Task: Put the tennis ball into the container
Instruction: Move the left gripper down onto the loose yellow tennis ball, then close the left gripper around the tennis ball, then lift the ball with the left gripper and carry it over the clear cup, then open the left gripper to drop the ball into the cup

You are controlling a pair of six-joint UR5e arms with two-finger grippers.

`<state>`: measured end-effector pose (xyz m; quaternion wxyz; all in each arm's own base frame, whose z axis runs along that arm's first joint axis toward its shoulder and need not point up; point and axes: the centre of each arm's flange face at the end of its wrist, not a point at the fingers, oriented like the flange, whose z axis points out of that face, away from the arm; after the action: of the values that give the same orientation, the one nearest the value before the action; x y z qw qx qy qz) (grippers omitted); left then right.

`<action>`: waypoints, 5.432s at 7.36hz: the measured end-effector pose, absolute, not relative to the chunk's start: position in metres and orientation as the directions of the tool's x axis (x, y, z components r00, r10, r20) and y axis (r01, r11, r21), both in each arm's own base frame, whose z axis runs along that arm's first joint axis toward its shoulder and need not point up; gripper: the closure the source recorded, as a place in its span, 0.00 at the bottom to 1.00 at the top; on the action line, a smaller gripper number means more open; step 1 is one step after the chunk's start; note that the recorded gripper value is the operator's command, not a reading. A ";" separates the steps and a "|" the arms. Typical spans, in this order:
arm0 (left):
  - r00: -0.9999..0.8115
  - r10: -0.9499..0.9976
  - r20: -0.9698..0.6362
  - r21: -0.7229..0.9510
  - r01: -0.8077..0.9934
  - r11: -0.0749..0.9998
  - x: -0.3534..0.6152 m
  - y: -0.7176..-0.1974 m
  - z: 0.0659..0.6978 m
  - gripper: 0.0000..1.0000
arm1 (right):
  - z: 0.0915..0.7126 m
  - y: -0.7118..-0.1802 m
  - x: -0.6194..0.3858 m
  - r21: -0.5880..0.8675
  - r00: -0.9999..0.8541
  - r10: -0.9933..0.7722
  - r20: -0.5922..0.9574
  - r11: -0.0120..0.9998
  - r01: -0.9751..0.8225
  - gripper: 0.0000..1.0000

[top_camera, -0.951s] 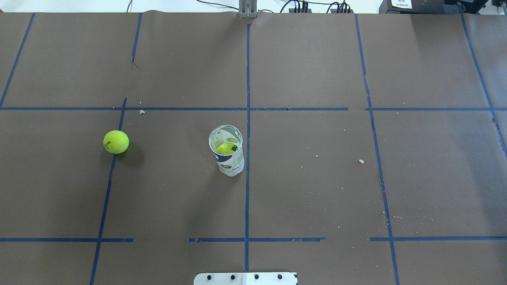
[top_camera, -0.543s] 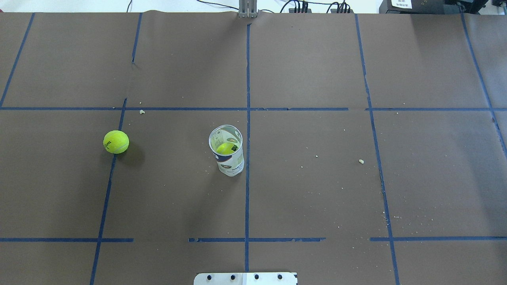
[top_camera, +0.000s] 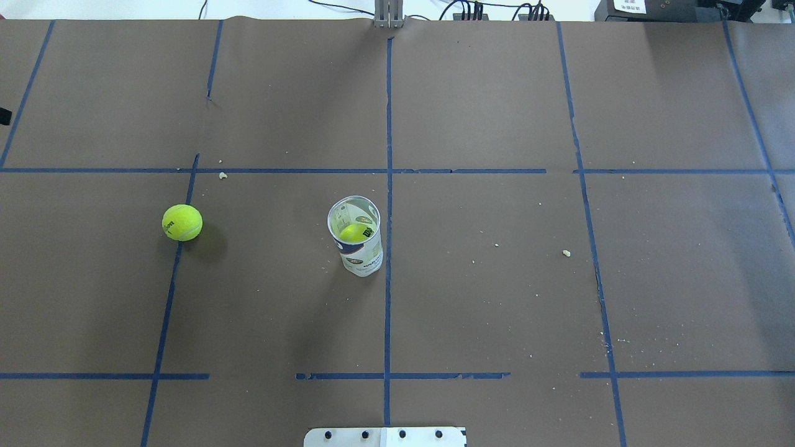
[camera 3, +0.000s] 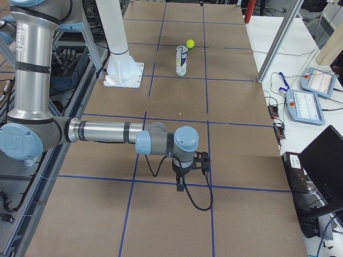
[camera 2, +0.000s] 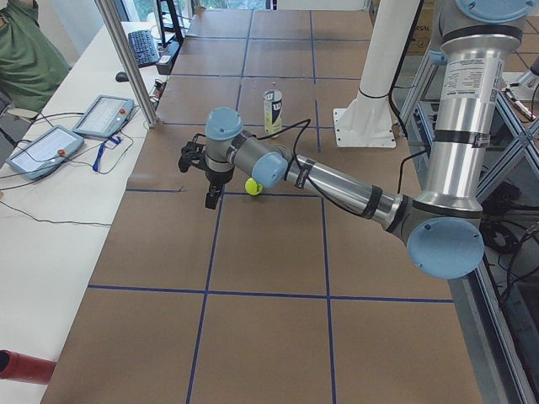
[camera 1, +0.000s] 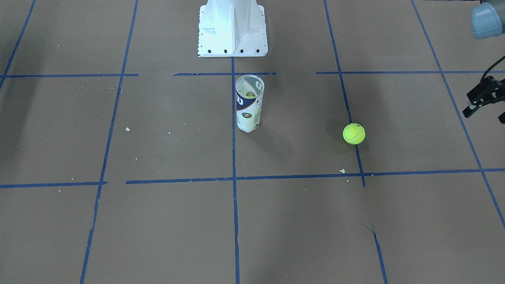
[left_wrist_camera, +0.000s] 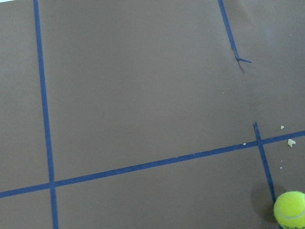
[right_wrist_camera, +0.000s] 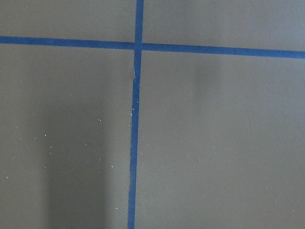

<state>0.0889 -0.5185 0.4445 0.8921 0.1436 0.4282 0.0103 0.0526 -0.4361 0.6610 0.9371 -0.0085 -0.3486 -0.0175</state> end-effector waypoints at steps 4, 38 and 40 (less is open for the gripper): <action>0.620 -0.032 -0.784 0.132 0.217 0.967 0.248 -0.466 0.425 0.00 | 0.661 -0.436 0.053 -0.003 0.757 -0.027 0.653 0.999 0.038 0.00; 0.562 -0.415 -0.716 -0.287 0.306 0.908 0.441 -0.419 0.058 0.00 | 0.661 -0.436 0.053 -0.004 0.756 -0.026 0.654 0.999 0.039 0.00; 0.561 -0.417 -0.715 -0.288 0.306 0.907 0.442 -0.419 0.057 0.00 | 0.661 -0.436 0.053 -0.004 0.757 -0.026 0.653 0.999 0.039 0.00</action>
<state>0.4416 -0.4186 0.0574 0.8810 -0.0654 0.4213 -0.2052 0.0527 -0.4358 0.6613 0.9372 -0.0088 -0.3483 -0.0174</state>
